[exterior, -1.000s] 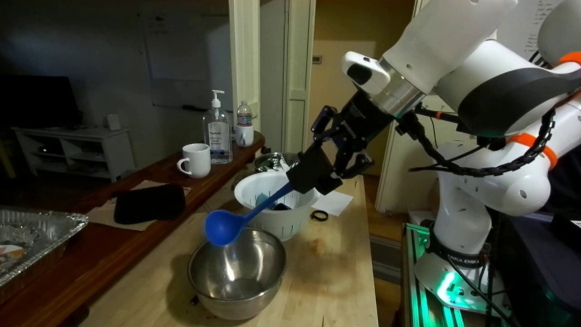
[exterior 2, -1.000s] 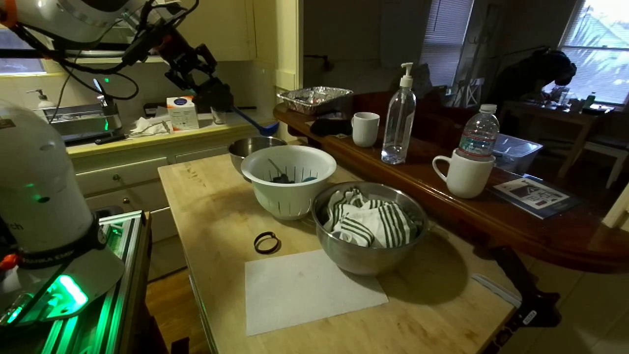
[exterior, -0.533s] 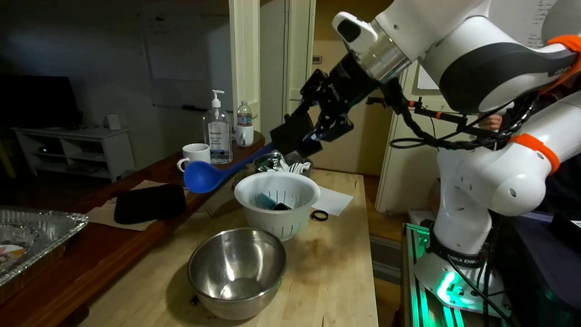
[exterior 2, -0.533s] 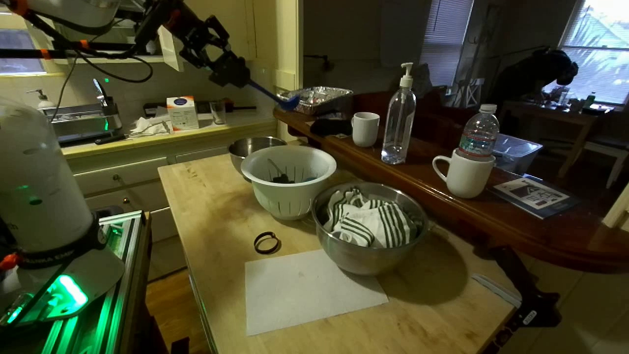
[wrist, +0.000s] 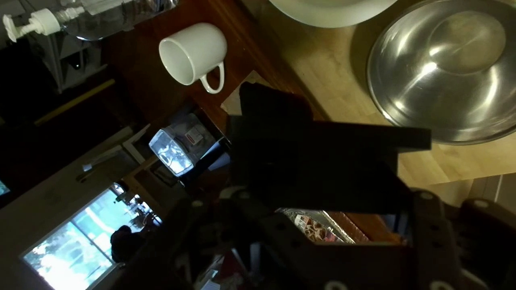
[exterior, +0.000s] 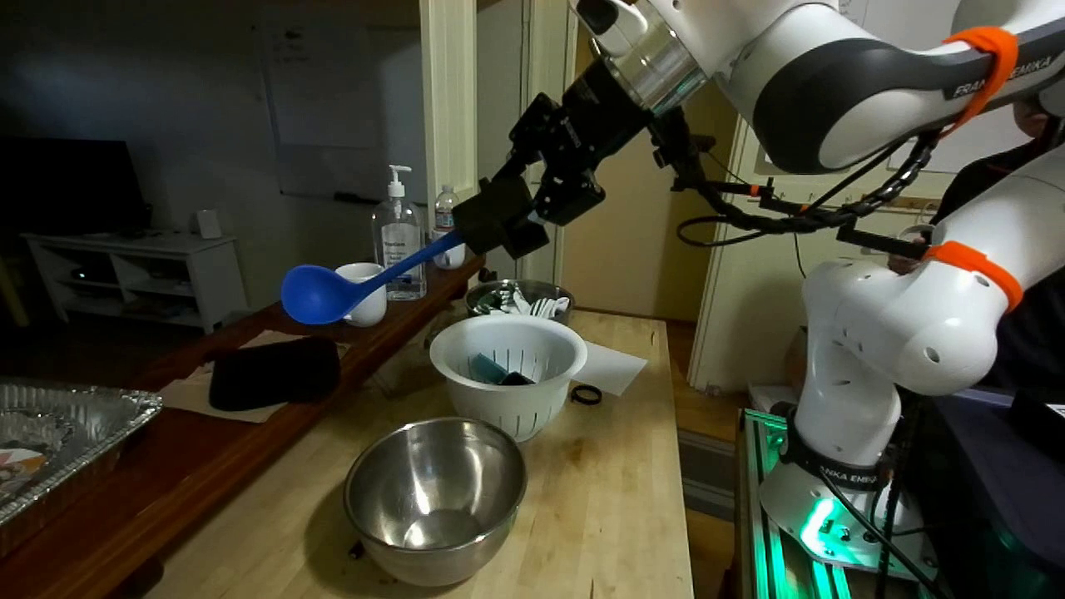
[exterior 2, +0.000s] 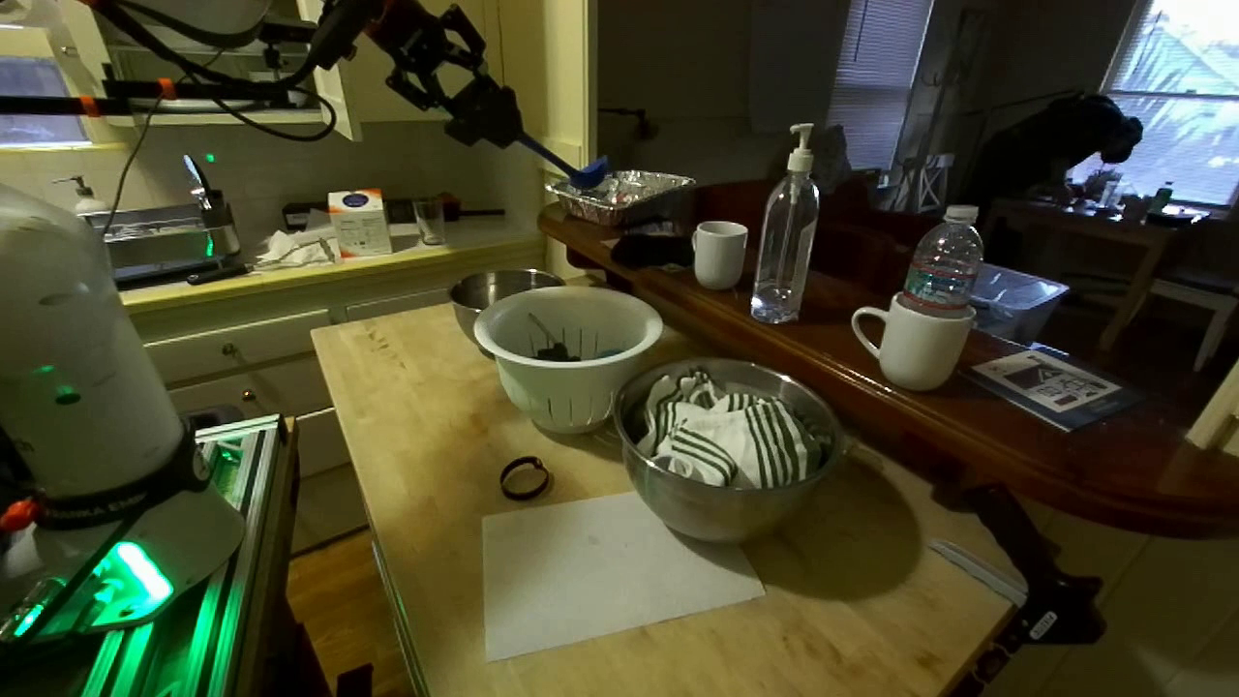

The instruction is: Put the blue spoon on the top countertop

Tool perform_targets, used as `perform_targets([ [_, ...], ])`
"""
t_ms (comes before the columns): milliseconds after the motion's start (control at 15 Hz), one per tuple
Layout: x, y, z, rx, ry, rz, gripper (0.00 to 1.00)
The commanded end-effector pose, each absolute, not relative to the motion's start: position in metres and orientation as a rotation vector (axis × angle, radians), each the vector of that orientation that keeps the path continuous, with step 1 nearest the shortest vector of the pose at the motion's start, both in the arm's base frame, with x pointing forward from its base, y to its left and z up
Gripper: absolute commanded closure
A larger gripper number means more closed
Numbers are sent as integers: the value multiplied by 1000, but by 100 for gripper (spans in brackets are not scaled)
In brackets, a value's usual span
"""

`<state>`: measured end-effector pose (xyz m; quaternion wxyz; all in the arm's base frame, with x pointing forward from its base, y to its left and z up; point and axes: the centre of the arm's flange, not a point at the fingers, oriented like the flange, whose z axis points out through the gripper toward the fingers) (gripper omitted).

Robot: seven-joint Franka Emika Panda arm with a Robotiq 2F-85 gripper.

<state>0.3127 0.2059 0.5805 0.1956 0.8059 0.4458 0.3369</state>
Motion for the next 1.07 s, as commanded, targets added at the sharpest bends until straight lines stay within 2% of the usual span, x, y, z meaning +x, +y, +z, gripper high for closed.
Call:
perform_targets([
  [0, 314, 207, 580, 2260, 1253, 941, 33],
  [67, 314, 208, 580, 2260, 1255, 941, 58],
  [467, 369, 182, 621, 2211, 1057, 1003, 58],
  [1000, 438, 181, 668, 2115, 1122, 1123, 58],
])
